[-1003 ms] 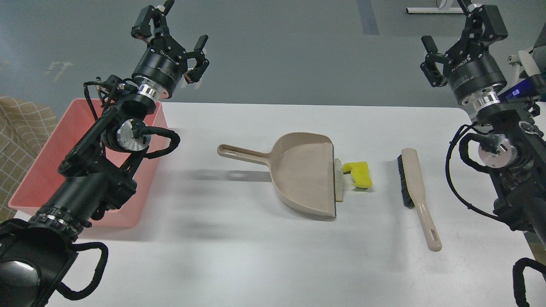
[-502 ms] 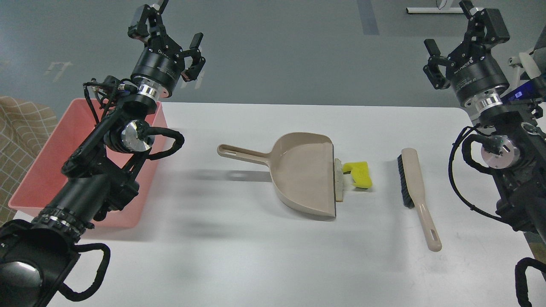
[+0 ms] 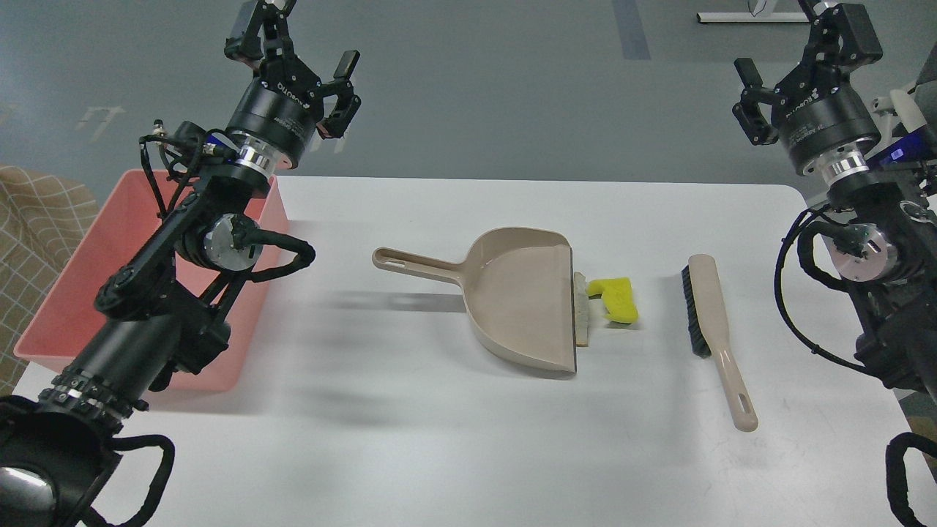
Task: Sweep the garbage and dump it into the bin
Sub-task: 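Lower the left gripper to the dustpan handle and grasp it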
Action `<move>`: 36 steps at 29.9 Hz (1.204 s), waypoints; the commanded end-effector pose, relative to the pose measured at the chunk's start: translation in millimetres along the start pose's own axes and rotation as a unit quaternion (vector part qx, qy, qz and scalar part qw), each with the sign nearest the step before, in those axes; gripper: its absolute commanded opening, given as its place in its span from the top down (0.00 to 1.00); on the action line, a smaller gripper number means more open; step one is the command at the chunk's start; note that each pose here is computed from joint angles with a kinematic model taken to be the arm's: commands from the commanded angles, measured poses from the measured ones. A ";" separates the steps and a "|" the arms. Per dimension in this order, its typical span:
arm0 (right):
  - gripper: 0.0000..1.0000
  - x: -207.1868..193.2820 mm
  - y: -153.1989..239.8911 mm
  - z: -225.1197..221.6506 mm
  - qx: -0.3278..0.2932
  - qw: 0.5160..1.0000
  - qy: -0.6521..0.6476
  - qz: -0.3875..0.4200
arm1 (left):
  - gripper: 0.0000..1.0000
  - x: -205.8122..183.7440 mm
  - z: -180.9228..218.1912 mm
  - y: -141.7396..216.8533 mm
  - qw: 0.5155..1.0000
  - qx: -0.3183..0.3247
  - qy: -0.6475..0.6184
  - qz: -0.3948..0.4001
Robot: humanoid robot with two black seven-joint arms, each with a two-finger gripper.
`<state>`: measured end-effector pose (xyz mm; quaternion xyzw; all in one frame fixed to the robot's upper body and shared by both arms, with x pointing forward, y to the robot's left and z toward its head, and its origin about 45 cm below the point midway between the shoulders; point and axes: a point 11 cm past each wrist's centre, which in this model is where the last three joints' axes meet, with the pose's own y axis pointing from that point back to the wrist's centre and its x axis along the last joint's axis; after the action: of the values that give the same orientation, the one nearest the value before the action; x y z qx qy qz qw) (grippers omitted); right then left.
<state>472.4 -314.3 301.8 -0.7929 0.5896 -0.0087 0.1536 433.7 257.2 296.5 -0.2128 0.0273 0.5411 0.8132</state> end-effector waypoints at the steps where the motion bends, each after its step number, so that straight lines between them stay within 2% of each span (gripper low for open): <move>1: 0.00 2.6 0.5 -3.4 0.002 1.000 0.004 0.001 | 0.01 -16.6 4.2 21.4 0.996 0.022 -0.078 -0.048; 9: 0.00 -4.0 0.0 3.3 -0.001 1.000 -0.005 -0.002 | 0.01 -25.6 8.4 86.2 0.971 0.075 -0.207 -0.099; 16: 0.00 -2.2 -0.8 0.1 0.001 1.000 -0.001 0.000 | 0.01 -30.5 -30.6 140.9 0.920 0.144 -0.333 -0.149; 18: 0.00 -1.4 -1.0 -0.6 0.002 1.000 -0.001 0.000 | 0.01 -34.7 -36.7 152.0 0.916 0.153 -0.335 -0.156; 26: 0.00 -2.2 2.2 6.1 -0.005 1.000 -0.004 0.001 | 0.01 -42.5 -55.7 169.9 0.917 0.172 -0.326 -0.155; 29: 0.00 -0.8 2.0 4.4 -0.003 1.000 -0.003 0.003 | 0.01 -38.7 -77.8 174.7 0.906 0.185 -0.354 -0.139; 36: 0.00 6.1 4.1 0.8 -0.003 1.000 0.006 0.009 | 0.01 -36.8 -124.8 183.5 0.914 0.235 -0.317 -0.090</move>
<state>470.8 -316.6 297.9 -0.7903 0.5940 -0.0068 0.1504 279.0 246.4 153.2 0.1622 -0.1502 0.4745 0.8520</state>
